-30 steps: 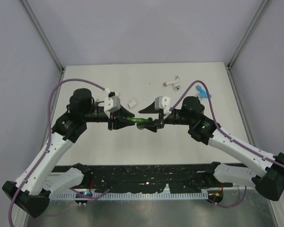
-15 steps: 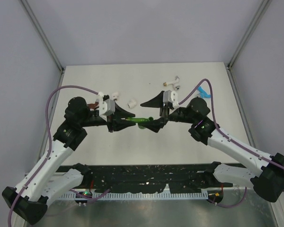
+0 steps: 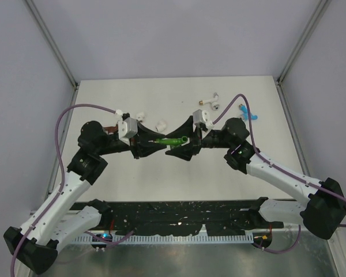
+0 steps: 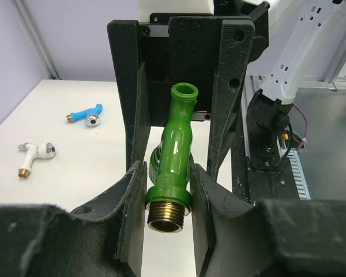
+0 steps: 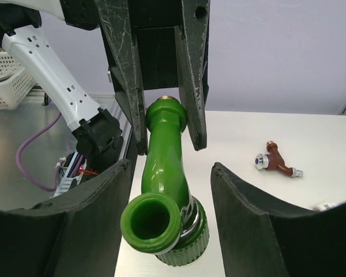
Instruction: Install the water faucets
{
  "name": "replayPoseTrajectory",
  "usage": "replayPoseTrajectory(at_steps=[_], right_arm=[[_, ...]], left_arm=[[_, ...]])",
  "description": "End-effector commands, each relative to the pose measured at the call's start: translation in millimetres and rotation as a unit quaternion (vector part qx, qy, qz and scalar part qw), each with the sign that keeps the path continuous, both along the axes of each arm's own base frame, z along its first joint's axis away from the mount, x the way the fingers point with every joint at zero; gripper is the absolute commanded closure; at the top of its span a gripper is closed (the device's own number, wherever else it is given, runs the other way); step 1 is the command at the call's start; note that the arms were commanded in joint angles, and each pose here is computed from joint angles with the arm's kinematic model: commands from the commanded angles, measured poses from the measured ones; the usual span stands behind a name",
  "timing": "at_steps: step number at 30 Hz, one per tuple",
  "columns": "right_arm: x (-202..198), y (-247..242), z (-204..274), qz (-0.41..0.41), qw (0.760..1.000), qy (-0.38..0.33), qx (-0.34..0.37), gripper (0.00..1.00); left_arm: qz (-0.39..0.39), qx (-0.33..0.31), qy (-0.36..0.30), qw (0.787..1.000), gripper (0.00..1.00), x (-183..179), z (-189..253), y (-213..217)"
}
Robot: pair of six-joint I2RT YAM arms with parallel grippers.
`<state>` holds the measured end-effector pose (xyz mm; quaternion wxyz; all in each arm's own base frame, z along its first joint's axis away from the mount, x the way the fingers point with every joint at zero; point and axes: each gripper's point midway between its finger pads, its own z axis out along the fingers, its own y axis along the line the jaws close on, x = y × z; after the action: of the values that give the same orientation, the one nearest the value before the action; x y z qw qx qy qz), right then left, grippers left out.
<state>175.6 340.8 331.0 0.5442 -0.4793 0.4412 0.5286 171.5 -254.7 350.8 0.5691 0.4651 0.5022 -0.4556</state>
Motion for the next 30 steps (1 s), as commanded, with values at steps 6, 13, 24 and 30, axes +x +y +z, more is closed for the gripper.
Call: replayPoseTrajectory(at_steps=[6,13,24,30], right_arm=[[-0.8,-0.1,18.7,0.005,0.999,-0.023,0.025,0.51],[10.8,-3.9,11.4,-0.013,1.000,-0.018,0.012,0.95],[89.8,-43.9,-25.4,-0.238,0.969,-0.036,-0.059,0.95],[129.0,-71.8,-44.4,-0.361,0.927,-0.029,-0.098,0.95]], left_arm=[[-0.032,-0.017,-0.015,0.999,1.00,-6.7,16.4,-4.9],[-0.011,-0.014,-0.006,1.000,0.99,-1.7,17.2,-3.1],[0.265,0.070,0.090,0.958,0.00,93.7,0.8,33.8],[0.454,0.210,0.200,0.842,0.00,158.1,-52.5,78.7]])
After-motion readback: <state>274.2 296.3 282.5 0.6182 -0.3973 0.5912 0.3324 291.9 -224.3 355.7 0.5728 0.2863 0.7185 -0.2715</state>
